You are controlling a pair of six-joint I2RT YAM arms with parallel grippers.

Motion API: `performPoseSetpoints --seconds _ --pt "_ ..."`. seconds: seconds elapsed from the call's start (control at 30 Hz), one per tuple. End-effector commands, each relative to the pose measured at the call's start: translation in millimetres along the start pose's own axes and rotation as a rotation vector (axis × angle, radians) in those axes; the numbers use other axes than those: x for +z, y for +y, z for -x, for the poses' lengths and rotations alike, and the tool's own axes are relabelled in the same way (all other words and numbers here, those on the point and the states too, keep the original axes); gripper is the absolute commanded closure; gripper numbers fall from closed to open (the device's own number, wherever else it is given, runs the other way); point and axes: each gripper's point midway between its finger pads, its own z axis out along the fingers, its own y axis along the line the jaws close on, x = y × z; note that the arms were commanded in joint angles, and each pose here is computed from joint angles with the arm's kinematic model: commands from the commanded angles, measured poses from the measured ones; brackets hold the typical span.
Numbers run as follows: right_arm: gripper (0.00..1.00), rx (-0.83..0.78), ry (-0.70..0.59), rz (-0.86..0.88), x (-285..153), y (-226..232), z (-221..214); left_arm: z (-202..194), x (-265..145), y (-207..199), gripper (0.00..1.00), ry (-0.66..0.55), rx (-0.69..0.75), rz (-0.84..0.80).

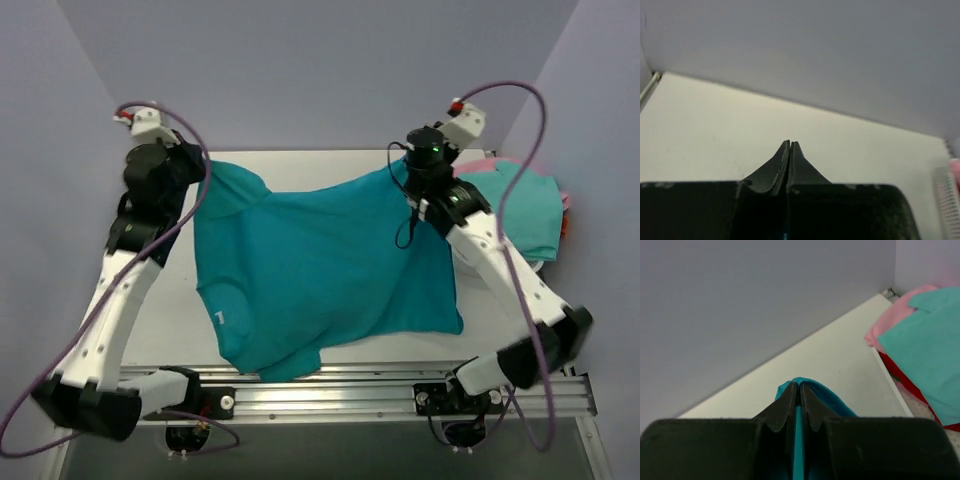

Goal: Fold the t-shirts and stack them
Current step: Flatten out the tshirt

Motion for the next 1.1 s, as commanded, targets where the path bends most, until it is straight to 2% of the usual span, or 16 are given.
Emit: performPoseSetpoints --seconds 0.0,0.1,0.23,0.27,0.3,0.43,0.47,0.5,0.53,0.57,0.6,0.63,0.83,0.87,0.93,1.07 --pt "1.0 -0.068 0.22 -0.022 79.2 -0.5 -126.6 -71.4 69.5 51.5 0.98 0.127 -0.019 0.084" --pt "1.0 -0.118 0.305 -0.077 126.6 -6.1 -202.1 -152.8 145.8 94.4 0.98 0.241 -0.028 0.109" --pt "1.0 -0.148 0.358 -0.12 179.7 0.2 -275.2 -204.6 209.5 124.7 0.98 0.297 -0.037 0.118" --pt "1.0 -0.149 0.358 -0.124 188.9 3.2 -284.0 -255.1 228.2 139.5 0.98 0.387 -0.058 0.11" --pt "1.0 -0.146 0.345 -0.146 207.5 6.3 -292.7 -238.2 252.2 136.9 0.98 0.345 -0.088 0.078" --pt "1.0 -0.154 0.297 -0.206 239.1 12.6 -293.8 -285.0 304.6 142.3 0.97 0.419 -0.119 0.032" --pt "1.0 -0.168 0.294 -0.228 242.2 9.1 -297.9 -284.7 309.2 141.4 0.84 0.431 -0.123 0.036" --pt "0.91 -0.158 0.27 -0.234 245.7 11.8 -289.7 -275.9 315.4 135.3 0.21 0.421 -0.126 0.016" --pt "0.52 -0.141 0.233 -0.239 250.8 15.9 -274.0 -258.8 323.8 126.2 0.06 0.393 -0.133 -0.007" --pt "0.35 -0.137 0.213 -0.24 251.4 19.5 -265.4 -249.6 325.8 121.3 0.06 0.383 -0.14 -0.016" --pt "0.03 -0.136 0.195 -0.247 252.1 20.3 -256.1 -240.1 326.7 117.3 0.06 0.37 -0.144 -0.021" --pt "0.0 -0.127 0.177 -0.252 251.2 22.9 -246.5 -217.9 326.3 109.1 0.06 0.331 -0.143 -0.035" --pt "0.0 -0.068 0.122 -0.267 227.7 26.1 -194.8 -132.4 292.3 97.6 0.06 0.212 -0.098 0.037" --pt "0.0 -0.004 0.087 -0.195 214.8 47.8 -168.5 -148.0 281.8 106.3 0.06 0.246 -0.097 0.066" --pt "0.03 -0.044 0.138 -0.152 197.3 43.8 -198.2 -126.9 263.5 103.2 0.06 0.203 -0.101 0.081" --pt "0.22 -0.007 0.24 0.022 188.9 70.8 -233.2 -162.7 242.1 117.2 0.06 0.253 -0.118 0.109"
